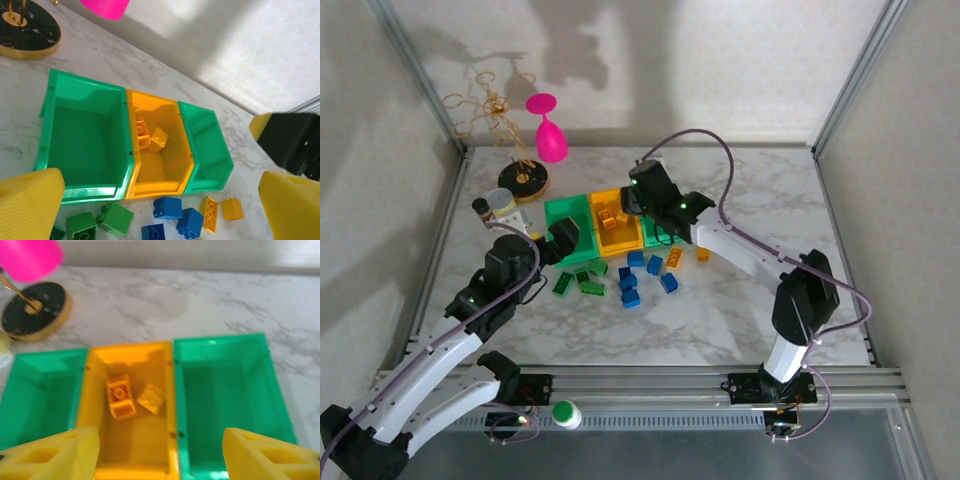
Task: Sort the legos into containers by color
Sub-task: Place the lego in the container, then pick up the lego from the center of the table.
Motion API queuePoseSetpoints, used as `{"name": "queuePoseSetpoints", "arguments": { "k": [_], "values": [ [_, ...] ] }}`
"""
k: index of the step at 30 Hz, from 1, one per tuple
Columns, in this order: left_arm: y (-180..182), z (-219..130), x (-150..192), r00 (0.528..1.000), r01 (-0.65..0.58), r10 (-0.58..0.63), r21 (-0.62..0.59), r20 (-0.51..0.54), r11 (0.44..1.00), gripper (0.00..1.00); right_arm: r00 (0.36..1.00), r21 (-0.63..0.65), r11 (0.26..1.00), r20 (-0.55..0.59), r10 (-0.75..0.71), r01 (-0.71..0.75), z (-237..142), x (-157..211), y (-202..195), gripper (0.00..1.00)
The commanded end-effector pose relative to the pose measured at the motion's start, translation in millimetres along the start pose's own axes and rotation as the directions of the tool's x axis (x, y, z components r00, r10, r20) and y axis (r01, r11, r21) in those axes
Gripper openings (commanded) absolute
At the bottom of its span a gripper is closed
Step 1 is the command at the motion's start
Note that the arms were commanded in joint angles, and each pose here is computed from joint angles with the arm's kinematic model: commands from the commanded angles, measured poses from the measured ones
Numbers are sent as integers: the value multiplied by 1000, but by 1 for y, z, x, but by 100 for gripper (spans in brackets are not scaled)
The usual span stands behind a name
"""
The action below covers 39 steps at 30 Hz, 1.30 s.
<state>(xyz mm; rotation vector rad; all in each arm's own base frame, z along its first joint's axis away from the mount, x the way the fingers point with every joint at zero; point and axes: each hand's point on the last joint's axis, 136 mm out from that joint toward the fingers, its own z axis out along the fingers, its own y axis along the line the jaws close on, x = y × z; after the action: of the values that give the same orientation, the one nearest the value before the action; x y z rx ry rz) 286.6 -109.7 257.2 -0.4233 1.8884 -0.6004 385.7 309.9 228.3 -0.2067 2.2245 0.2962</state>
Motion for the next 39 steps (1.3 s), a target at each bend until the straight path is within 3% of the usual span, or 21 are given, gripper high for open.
{"name": "queuePoseSetpoints", "arguments": {
  "k": [1, 17, 30, 39],
  "values": [
    [-12, -4, 9, 1000, 7, -5, 54, -29, 999, 99, 998, 66, 996, -8, 66, -65, -15, 12, -31, 67],
    [-59, -1, 69, 991, -30, 49, 145, -126, 989, 99, 968, 294, 936, -98, 232, -194, -34, 109, -147, 71],
    [-80, 4, 94, 982, -74, 100, 161, -162, 984, 100, 946, 335, 934, -243, 214, -125, -1, 159, -176, 68],
    [-79, 6, 92, 981, -103, 123, 136, -151, 985, 100, 932, 324, 944, -319, 171, -63, 30, 172, -176, 58]
  ]
}}
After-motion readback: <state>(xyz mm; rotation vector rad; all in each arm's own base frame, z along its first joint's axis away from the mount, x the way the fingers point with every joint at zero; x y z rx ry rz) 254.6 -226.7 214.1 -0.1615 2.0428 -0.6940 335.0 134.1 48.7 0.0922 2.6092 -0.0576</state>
